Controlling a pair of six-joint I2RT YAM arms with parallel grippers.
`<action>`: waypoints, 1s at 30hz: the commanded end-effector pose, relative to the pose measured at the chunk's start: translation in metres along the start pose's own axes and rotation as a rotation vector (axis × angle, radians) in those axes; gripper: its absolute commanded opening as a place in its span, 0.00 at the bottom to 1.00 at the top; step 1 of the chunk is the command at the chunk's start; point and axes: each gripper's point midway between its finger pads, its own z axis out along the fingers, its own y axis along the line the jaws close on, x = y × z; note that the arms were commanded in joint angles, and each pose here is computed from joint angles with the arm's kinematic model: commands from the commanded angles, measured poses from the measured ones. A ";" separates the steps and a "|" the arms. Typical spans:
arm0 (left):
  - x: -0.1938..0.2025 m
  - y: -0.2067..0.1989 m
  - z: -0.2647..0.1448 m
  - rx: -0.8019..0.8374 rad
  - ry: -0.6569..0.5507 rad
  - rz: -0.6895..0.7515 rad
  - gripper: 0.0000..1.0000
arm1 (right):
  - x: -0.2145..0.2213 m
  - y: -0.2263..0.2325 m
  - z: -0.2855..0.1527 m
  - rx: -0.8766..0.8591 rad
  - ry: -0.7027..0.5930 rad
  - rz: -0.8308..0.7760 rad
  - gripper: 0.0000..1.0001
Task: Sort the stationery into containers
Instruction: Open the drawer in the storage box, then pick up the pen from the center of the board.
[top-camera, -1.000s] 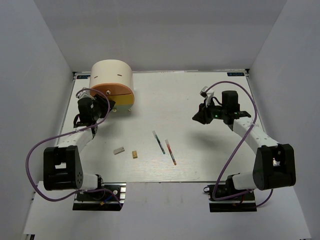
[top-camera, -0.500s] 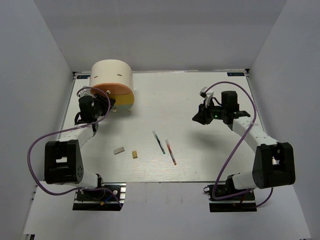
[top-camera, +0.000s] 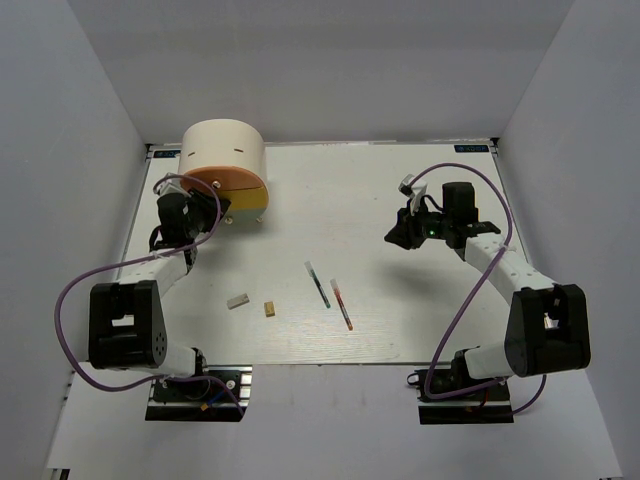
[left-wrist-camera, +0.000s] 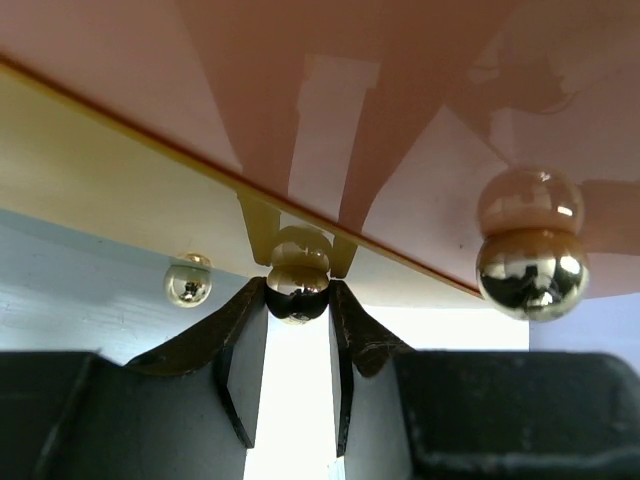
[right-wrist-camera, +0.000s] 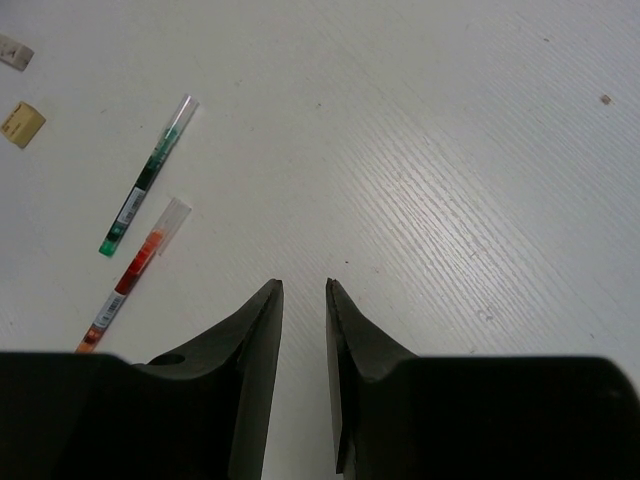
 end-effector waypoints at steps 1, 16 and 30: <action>-0.001 -0.001 -0.013 0.017 -0.032 -0.003 0.24 | -0.007 -0.001 0.000 -0.006 -0.008 -0.013 0.30; 0.022 0.013 -0.056 -0.006 -0.037 -0.026 0.31 | -0.006 0.000 0.002 -0.024 -0.003 -0.011 0.30; 0.010 -0.003 -0.076 0.000 -0.044 0.020 0.88 | 0.006 0.033 0.013 -0.142 0.131 -0.052 0.59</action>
